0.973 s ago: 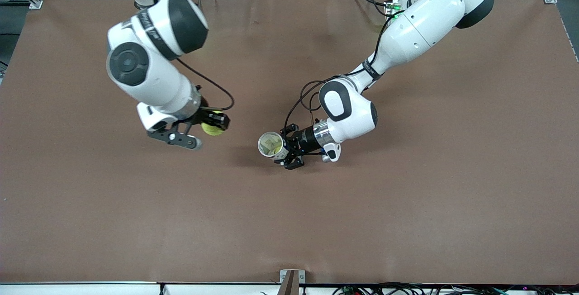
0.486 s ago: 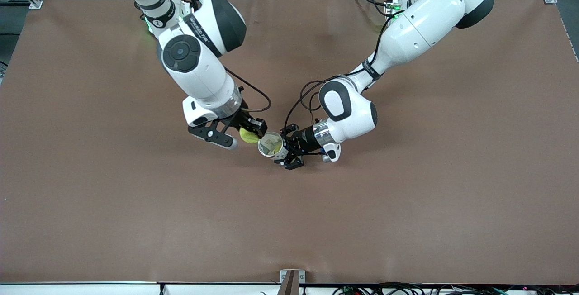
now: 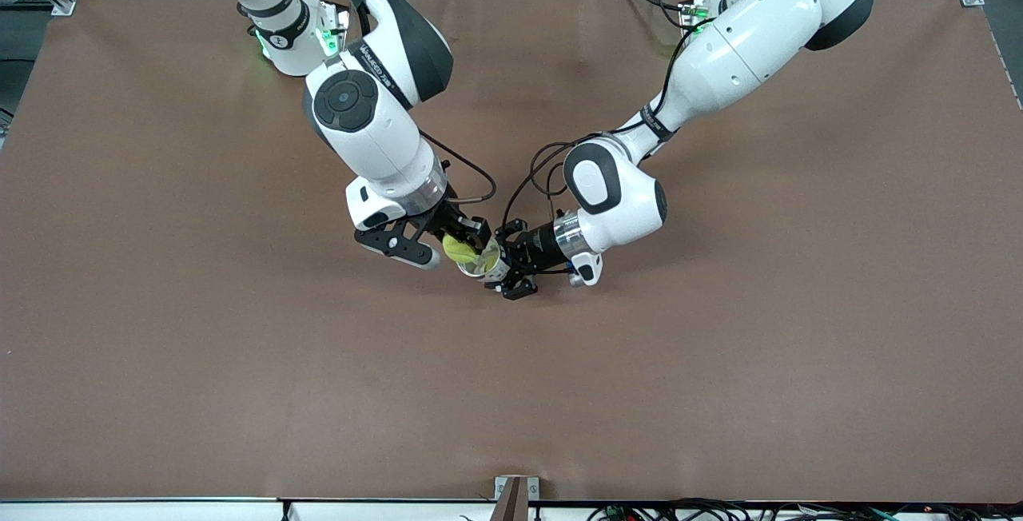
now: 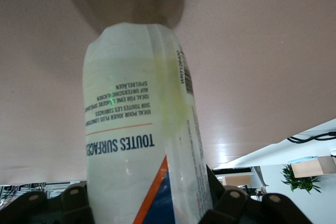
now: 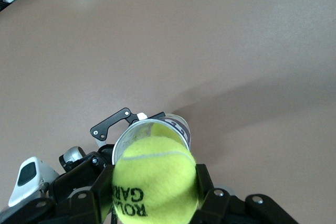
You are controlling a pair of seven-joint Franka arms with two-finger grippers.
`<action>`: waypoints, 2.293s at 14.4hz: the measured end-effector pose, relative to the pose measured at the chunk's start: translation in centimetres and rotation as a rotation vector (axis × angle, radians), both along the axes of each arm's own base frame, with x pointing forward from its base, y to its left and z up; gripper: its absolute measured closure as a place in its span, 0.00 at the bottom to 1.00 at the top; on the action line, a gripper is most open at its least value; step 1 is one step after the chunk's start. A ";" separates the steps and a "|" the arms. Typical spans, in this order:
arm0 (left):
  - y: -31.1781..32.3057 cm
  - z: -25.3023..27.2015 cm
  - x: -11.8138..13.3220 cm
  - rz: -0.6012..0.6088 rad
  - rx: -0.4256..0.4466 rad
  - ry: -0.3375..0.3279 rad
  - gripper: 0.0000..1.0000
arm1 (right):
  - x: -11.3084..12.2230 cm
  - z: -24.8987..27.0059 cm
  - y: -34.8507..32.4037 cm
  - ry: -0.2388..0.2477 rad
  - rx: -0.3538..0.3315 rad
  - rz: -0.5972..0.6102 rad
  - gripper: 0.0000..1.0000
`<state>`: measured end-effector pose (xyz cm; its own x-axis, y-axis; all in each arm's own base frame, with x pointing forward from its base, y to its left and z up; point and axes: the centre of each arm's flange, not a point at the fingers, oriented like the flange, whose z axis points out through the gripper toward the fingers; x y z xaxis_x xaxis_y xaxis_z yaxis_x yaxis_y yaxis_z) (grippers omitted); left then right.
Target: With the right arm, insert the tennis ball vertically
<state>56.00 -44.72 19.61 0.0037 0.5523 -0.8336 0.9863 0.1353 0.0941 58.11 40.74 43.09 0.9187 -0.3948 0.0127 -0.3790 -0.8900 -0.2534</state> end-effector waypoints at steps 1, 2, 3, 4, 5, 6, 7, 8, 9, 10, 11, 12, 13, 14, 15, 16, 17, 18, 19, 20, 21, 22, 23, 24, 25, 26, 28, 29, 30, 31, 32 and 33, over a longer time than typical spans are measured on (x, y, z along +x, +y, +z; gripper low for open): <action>0.0 0.0 0.0 0.003 0.002 -0.001 0.32 | 0.1 -0.2 0.1 -0.004 0.002 -0.001 0.34; 0.1 0.0 0.0 0.005 0.003 -0.002 0.32 | 0.2 -0.2 0.1 -0.011 0.006 -0.003 0.34; 0.1 0.0 0.0 0.005 0.004 -0.002 0.33 | 0.3 -0.2 0.1 -0.014 0.008 -0.003 0.34; 0.1 0.0 0.1 0.005 0.004 -0.003 0.33 | 0.3 -0.3 0.1 -0.014 0.008 -0.004 0.34; 0.1 0.0 0.1 0.006 0.004 -0.003 0.33 | 0.4 -0.4 0.2 -0.021 0.012 -0.005 0.34; 0.1 0.0 0.1 0.006 0.004 -0.003 0.33 | 0.6 -0.5 0.2 -0.032 0.018 -0.008 0.34; 0.1 0.0 0.1 0.006 0.004 -0.003 0.33 | 0.8 -0.7 0.3 -0.039 0.023 -0.009 0.34; 0.1 0.0 0.1 0.006 0.004 -0.003 0.33 | 0.8 -0.8 0.3 -0.041 0.024 -0.010 0.34; 0.1 0.0 0.1 0.006 0.004 -0.003 0.33 | 0.9 -1.0 0.4 -0.042 0.024 -0.011 0.34; 0.1 0.0 0.1 0.007 0.004 -0.002 0.32 | 0.9 -1.0 0.4 -0.041 0.024 -0.011 0.34; 0.1 0.0 0.1 0.009 0.003 0.000 0.32 | 0.9 -1.0 0.4 -0.042 0.024 -0.011 0.33; 0.1 0.0 0.1 0.011 0.002 0.002 0.32 | 0.9 -1.0 0.4 -0.042 0.024 -0.011 0.28; 0.1 0.0 0.0 0.012 0.001 0.003 0.32 | 0.9 -0.9 0.4 -0.043 0.025 -0.011 0.18; 0.1 0.0 0.0 0.012 0.001 0.003 0.32 | 0.9 -0.9 0.4 -0.043 0.025 -0.011 0.10; 0.1 0.0 0.0 0.012 0.001 0.004 0.32 | 0.9 -0.9 0.4 -0.044 0.025 -0.011 0.01; 0.2 -0.1 0.0 0.013 0.002 0.004 0.32 | 0.9 -0.9 0.4 -0.044 0.026 -0.011 0.00; 0.2 -0.1 0.0 0.012 0.002 0.004 0.32 | 0.9 -0.8 0.4 -0.044 0.026 -0.011 0.00; 0.2 -0.1 0.0 0.012 0.002 0.004 0.32 | 0.9 -0.9 0.4 -0.044 0.025 -0.011 0.00; 0.2 -0.1 0.0 0.013 0.001 0.005 0.32 | 0.9 -0.9 0.3 -0.038 0.021 -0.011 0.00; 0.2 -0.1 0.0 0.014 0.001 0.006 0.32 | 0.9 -0.9 0.0 -0.019 0.006 -0.010 0.00; 0.2 -0.1 0.0 0.015 0.000 0.007 0.32 | 0.8 -0.6 -0.5 0.009 -0.017 -0.004 0.00; 0.2 -0.1 0.0 0.016 0.001 0.007 0.31 | 0.6 0.1 -1.3 0.043 -0.044 0.007 0.00; 0.2 -0.1 0.0 0.020 0.004 0.006 0.30 | 0.4 1.1 -2.3 0.079 -0.070 0.018 0.00; 0.3 -0.1 0.1 0.026 0.007 0.003 0.30 | 0.1 2.6 -3.7 0.110 -0.091 0.023 0.00; 0.4 -0.1 0.1 0.029 0.009 0.002 0.30 | -0.2 4.5 -5.4 0.138 -0.107 0.025 0.00; 0.4 -0.1 0.1 0.030 0.010 0.002 0.30 | -0.7 6.5 -7.3 0.164 -0.121 0.030 0.00; 0.4 -0.1 0.1 0.036 0.007 0.008 0.30 | -1.6 10.4 -11.4 0.198 -0.139 0.060 0.00; 0.4 -0.2 0.1 0.042 0.004 0.015 0.30 | -2.1 12.0 -13.8 0.205 -0.142 0.077 0.00; 0.5 -0.2 0.0 0.049 0.000 0.022 0.30 | -2.6 13.2 -16.4 0.208 -0.142 0.098 0.00; 0.5 -0.3 -0.1 0.053 -0.004 0.024 0.30 | -3.1 14.1 -18.9 0.209 -0.141 0.121 0.00; 0.5 -0.4 -0.2 0.055 -0.009 0.024 0.30 | -3.7 14.6 -21.5 0.207 -0.139 0.143 0.00; 0.4 -0.5 -0.4 0.058 -0.015 0.024 0.30 | -4.3 14.9 -24.3 0.202 -0.136 0.169 0.00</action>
<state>55.60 -44.28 19.07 -0.0481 0.5386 -0.8412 0.9787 0.1937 0.0680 53.82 16.45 57.96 0.9605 -0.2435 -0.1349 -0.2533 -0.9654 -0.0614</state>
